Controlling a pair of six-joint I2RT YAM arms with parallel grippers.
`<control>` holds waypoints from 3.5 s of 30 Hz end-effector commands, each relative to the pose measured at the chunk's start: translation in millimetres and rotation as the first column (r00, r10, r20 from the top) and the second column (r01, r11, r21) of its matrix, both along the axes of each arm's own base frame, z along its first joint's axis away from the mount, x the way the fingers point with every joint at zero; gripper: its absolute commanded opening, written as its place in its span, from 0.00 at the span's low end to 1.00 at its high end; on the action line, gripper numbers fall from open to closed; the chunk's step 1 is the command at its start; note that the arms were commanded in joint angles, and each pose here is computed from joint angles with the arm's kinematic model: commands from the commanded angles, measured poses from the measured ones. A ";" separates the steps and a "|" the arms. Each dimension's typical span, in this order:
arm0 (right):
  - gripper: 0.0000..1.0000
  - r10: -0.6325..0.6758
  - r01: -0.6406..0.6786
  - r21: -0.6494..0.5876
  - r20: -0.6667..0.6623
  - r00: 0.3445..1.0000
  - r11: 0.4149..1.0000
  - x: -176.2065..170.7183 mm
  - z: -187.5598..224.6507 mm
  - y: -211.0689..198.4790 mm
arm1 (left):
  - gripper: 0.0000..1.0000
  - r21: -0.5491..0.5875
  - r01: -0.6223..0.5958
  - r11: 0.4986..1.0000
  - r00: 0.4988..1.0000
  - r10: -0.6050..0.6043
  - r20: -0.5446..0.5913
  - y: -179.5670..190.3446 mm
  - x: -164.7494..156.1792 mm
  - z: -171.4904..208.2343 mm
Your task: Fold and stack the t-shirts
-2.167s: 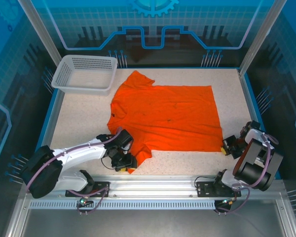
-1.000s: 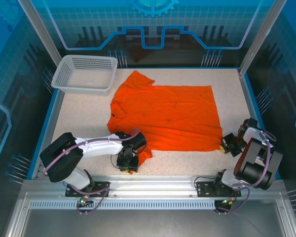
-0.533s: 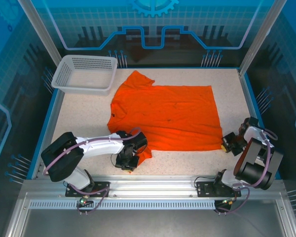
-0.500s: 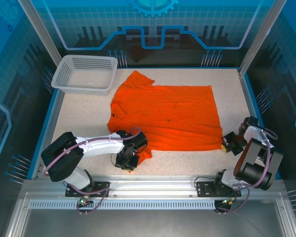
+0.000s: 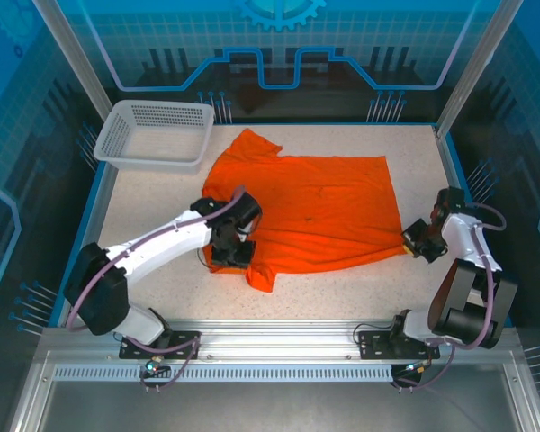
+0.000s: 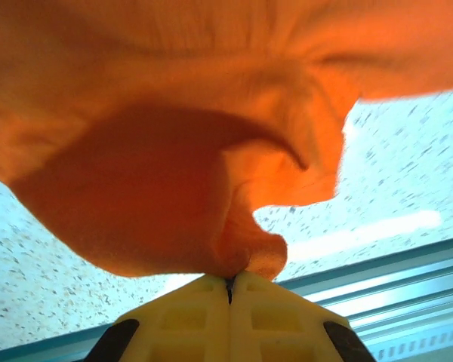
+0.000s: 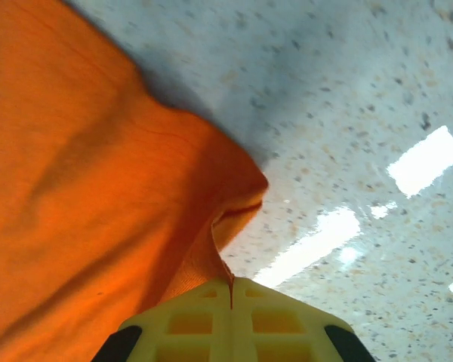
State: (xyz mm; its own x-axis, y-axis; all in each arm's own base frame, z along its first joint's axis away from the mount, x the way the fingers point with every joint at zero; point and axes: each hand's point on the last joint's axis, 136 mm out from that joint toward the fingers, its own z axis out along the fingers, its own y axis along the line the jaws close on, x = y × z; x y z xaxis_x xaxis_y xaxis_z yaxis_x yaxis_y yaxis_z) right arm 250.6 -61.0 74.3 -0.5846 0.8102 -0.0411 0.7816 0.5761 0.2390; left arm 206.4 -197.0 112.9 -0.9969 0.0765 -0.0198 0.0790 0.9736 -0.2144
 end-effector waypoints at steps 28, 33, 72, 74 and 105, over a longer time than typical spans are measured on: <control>0.42 0.005 -0.007 -0.009 -0.177 0.984 1.000 116.0 -12.6 -13.5 | 0.49 -0.056 -0.334 0.941 0.938 0.338 0.075 55.2 238.4 13.0; 0.57 0.054 -0.057 -0.023 -0.100 0.993 0.998 116.3 9.9 -11.1 | 0.66 0.005 -0.422 0.907 0.894 0.415 0.171 82.6 223.7 39.6; 0.50 0.197 -0.188 0.070 -0.165 0.966 0.980 68.2 -64.2 48.7 | 0.60 -0.152 -0.740 0.655 0.661 0.750 0.012 105.0 135.1 -90.5; 0.51 0.183 -0.171 0.078 -0.194 0.964 0.982 62.4 -69.2 44.8 | 0.58 -0.100 -0.750 0.654 0.658 0.753 -0.006 113.7 132.7 -101.3; 0.89 0.175 -0.166 0.118 -0.064 0.983 0.979 15.8 -21.1 39.2 | 0.71 -0.068 -0.805 0.589 0.588 0.808 0.038 182.4 108.4 -40.6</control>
